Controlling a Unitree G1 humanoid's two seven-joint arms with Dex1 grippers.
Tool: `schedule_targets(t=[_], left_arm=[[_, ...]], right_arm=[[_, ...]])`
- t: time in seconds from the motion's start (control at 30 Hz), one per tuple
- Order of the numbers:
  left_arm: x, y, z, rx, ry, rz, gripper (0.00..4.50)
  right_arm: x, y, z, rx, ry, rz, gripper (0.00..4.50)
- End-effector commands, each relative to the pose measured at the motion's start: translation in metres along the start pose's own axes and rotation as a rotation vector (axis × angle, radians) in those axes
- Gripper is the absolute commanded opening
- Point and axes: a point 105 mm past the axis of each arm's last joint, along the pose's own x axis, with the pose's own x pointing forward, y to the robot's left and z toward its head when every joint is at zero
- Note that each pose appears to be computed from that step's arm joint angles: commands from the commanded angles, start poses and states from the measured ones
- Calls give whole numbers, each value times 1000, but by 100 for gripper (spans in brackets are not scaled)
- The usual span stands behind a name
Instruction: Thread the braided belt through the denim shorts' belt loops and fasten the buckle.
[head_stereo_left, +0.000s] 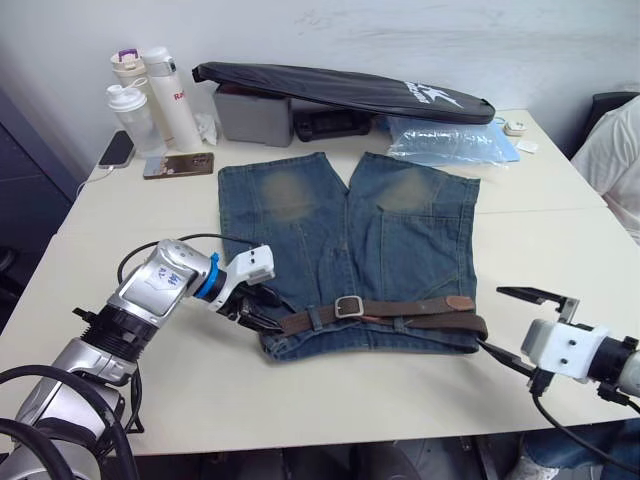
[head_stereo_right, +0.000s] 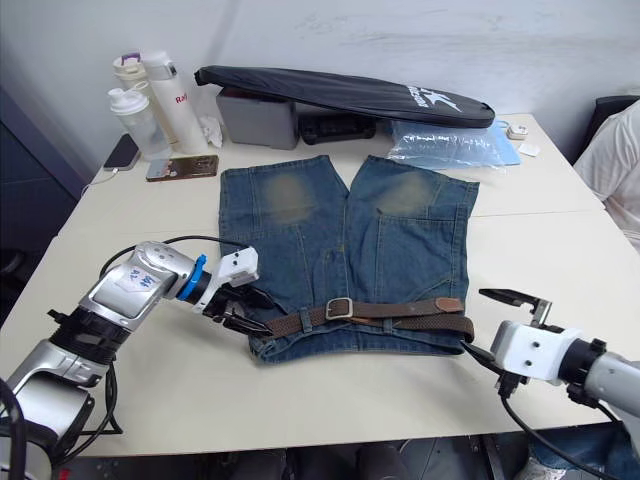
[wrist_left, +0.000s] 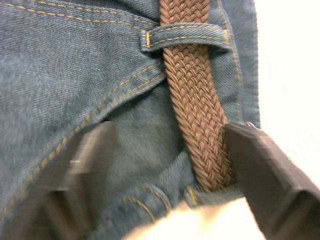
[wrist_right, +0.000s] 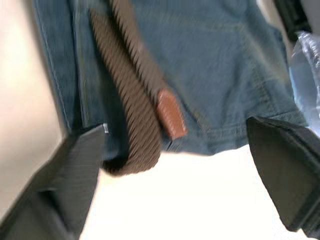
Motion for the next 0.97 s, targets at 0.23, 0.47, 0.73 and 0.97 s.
schedule_targets(t=[0.23, 0.47, 0.73, 0.97], left_arm=[[-55, -11, 41, -37, -405, 37, 448], [-71, 1, 10, -149, -552, 313, 448], [-72, -1, -43, -111, -558, 543, 448], [-57, -10, -45, -69, -580, 567, 448]], right_arm=[[-10, -25, 8, 563, -149, -197, 450], [8, -10, 4, 609, -71, -259, 450], [17, 17, -2, 701, -67, -159, 450], [13, 17, -13, 708, -55, -181, 450]])
